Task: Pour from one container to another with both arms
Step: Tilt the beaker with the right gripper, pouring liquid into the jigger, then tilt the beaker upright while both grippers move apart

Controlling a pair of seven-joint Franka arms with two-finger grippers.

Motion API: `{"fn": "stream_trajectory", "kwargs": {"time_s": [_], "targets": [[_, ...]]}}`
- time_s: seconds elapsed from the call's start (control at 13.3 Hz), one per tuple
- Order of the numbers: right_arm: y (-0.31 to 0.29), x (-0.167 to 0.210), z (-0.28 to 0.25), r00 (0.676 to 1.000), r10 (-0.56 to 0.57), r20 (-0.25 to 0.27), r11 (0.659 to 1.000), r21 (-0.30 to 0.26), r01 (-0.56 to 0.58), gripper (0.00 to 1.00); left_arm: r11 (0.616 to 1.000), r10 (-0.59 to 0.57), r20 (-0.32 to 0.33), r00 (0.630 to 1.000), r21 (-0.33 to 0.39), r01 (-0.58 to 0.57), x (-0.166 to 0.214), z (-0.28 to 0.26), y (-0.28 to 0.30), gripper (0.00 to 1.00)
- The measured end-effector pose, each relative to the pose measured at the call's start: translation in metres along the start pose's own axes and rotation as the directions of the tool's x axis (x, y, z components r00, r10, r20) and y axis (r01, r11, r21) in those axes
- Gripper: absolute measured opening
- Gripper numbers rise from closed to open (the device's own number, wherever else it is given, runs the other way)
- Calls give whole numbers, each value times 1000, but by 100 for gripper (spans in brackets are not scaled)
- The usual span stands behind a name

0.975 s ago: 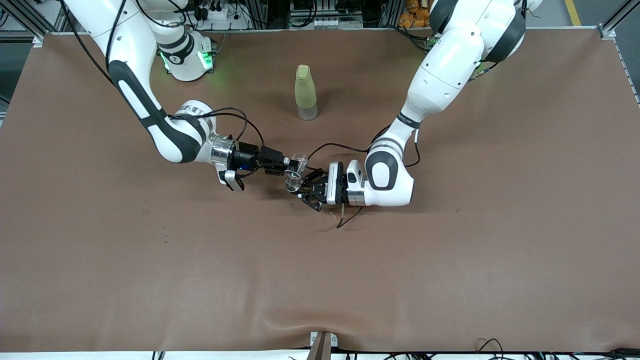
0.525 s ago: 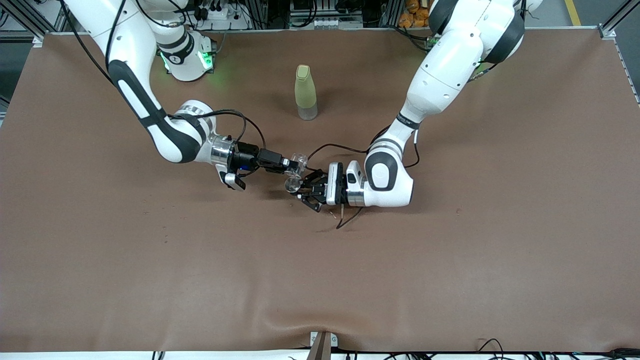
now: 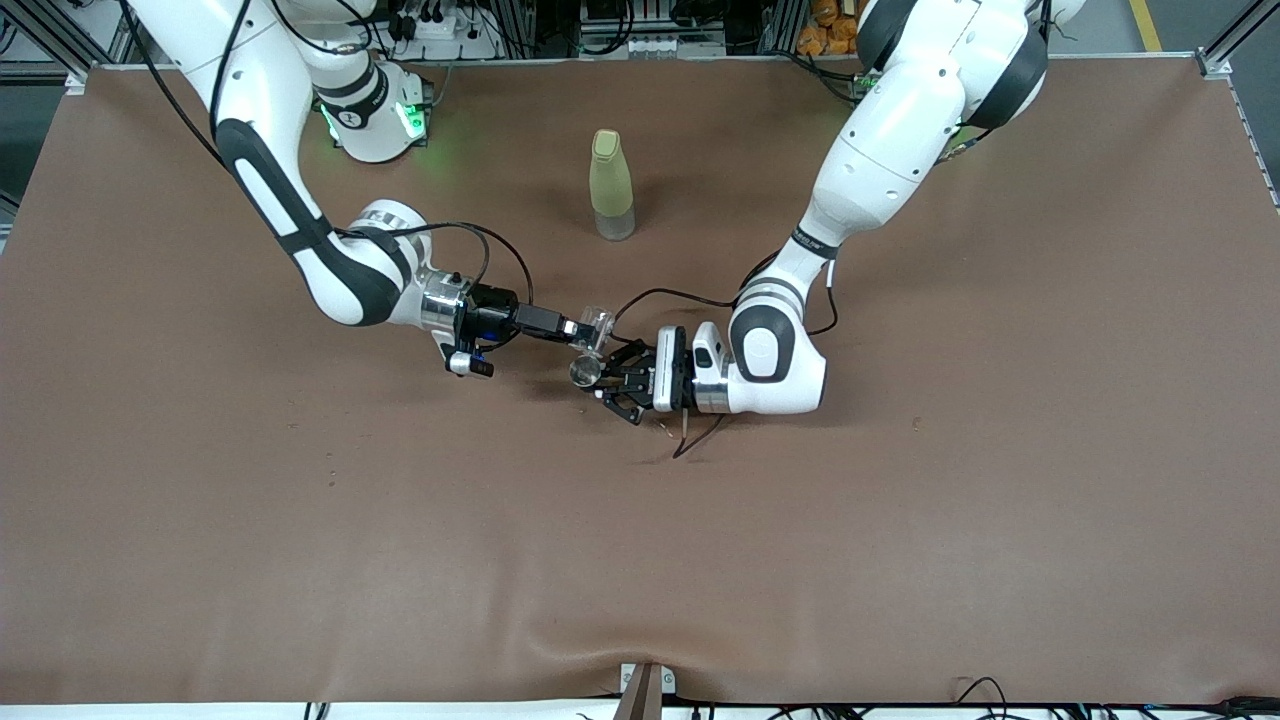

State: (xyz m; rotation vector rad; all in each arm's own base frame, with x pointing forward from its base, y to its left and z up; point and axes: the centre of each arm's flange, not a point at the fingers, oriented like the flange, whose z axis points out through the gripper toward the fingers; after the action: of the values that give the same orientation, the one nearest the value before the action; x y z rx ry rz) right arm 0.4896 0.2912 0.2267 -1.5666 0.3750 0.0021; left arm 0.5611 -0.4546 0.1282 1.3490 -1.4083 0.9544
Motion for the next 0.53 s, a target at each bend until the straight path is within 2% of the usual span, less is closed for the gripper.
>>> {"fn": "stream_trajectory", "kwargs": {"time_s": [0.22,0.53], "targets": [[0,0,0,998,58,0,998,0,-58,50,1000,-5,-4,1000,4,5,-1,0,0,21],[-4,4,0,998,69,-4,998,5,-69,50,1000,-15,-11,1000,11,15,-2,0,0,21]]}}
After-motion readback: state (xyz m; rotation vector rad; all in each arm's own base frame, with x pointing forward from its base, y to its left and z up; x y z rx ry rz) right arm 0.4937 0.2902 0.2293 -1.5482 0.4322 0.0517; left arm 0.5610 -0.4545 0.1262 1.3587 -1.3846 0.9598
